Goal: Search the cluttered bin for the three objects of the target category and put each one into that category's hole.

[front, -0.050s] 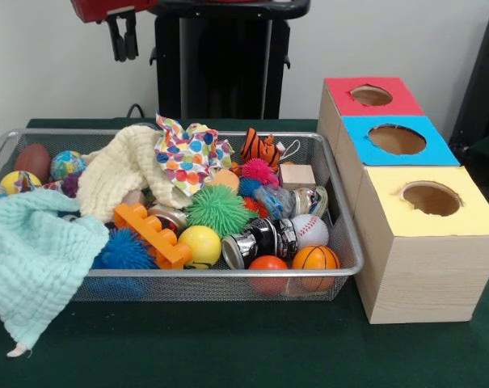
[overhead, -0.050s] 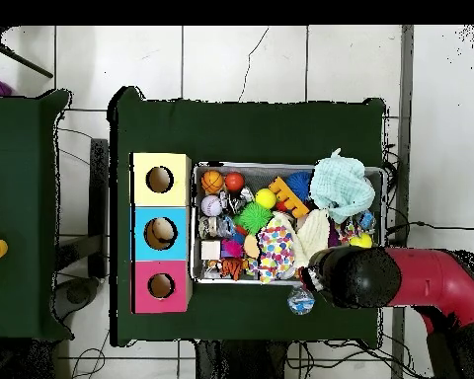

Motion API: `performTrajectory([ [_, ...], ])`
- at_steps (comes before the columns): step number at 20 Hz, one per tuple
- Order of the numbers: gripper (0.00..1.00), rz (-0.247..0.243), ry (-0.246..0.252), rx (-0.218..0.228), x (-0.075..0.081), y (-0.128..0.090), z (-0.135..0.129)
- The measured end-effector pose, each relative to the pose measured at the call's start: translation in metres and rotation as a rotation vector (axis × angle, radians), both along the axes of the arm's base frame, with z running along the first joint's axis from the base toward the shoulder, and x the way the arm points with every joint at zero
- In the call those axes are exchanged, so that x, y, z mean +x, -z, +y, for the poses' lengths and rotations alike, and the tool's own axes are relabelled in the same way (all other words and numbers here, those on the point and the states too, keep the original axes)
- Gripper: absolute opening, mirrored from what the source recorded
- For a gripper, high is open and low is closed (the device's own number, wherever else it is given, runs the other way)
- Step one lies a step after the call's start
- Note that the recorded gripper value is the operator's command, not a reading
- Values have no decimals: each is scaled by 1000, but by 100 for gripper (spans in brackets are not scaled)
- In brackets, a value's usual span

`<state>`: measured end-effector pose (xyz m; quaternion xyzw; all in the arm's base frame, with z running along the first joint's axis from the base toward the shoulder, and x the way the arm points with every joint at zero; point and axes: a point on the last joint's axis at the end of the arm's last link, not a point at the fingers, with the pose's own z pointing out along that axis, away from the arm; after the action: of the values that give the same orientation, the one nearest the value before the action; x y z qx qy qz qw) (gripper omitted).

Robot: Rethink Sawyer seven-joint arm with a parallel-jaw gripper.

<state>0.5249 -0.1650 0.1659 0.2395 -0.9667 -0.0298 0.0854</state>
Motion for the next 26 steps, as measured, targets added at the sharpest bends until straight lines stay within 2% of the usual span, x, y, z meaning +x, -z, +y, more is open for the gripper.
performTrajectory([
  [19,0,13,-4,7,-6,4,3],
  [23,0,30,-8,34,-6,16,10],
  [26,0,58,-19,75,-6,37,21],
])
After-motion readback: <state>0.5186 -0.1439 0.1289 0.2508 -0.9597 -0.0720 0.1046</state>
